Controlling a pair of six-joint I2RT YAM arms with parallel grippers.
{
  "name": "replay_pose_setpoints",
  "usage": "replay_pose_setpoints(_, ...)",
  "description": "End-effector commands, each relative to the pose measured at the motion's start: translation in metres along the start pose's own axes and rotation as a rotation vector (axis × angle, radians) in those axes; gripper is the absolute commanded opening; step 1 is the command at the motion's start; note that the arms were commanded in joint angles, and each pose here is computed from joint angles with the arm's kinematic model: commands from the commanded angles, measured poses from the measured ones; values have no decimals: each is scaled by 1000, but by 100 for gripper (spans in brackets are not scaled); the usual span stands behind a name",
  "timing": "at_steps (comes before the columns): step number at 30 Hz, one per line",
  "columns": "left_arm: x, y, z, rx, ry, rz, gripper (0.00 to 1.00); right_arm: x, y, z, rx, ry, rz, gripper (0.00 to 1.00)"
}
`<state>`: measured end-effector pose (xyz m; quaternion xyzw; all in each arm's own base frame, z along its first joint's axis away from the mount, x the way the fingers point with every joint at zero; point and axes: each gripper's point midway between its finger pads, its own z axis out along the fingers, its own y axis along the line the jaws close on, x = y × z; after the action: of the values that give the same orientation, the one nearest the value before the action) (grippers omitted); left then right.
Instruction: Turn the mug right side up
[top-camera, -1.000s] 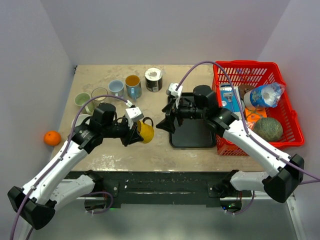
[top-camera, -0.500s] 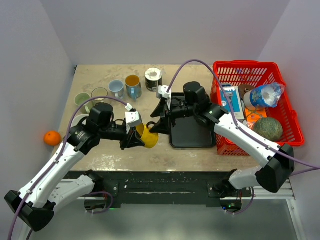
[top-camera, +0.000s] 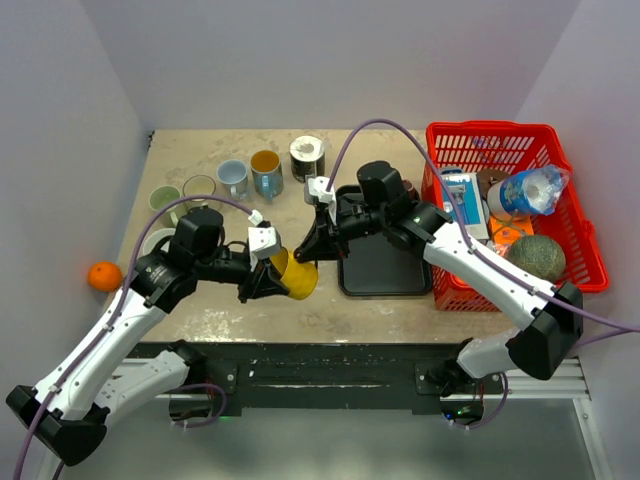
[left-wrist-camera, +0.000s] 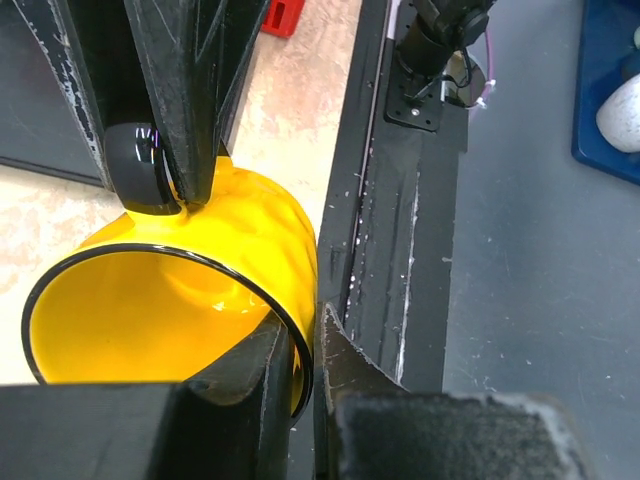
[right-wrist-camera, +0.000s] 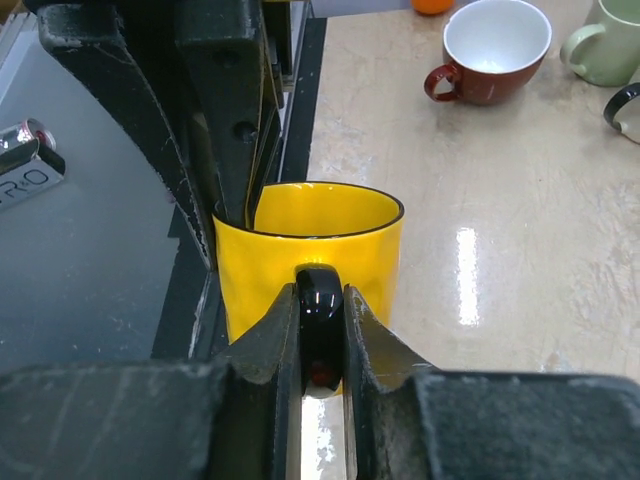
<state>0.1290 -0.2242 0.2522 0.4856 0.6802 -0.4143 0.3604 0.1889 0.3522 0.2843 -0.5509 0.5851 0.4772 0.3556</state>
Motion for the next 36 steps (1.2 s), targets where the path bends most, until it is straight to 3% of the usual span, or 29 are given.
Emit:
replay_pose_setpoints(1, -46, 5, -12, -79, -138, 116, 11, -8, -9, -8, 84, -10, -22, 0)
replay_pose_setpoints(2, -49, 11, -13, -119, -152, 119, 22, -8, -11, -9, 105, -21, -2, 0)
replay_pose_setpoints(3, -52, 15, -16, -150, -163, 116, 49, -10, -12, -10, 126, -33, 0, 0)
replay_pose_setpoints(6, -58, 31, -25, -277, -197, 84, 80, -17, -22, -15, 217, -107, 24, 0)
replay_pose_setpoints(9, -60, 50, -38, -426, -215, 33, 97, -24, -33, -20, 312, -204, 81, 0)
replay_pose_setpoints(17, -66, 94, -98, -873, -301, -238, 99, -24, -70, -18, 554, -486, 264, 0)
replay_pose_setpoints(20, -69, 99, -110, -945, -344, -317, 99, -17, -83, 1, 673, -564, 303, 0)
replay_pose_setpoints(28, -78, 93, -122, -967, -392, -387, 99, 4, -102, 107, 832, -612, 326, 0)
replay_pose_setpoints(36, -80, 87, -125, -955, -373, -378, 99, -1, -115, 146, 940, -690, 311, 0)
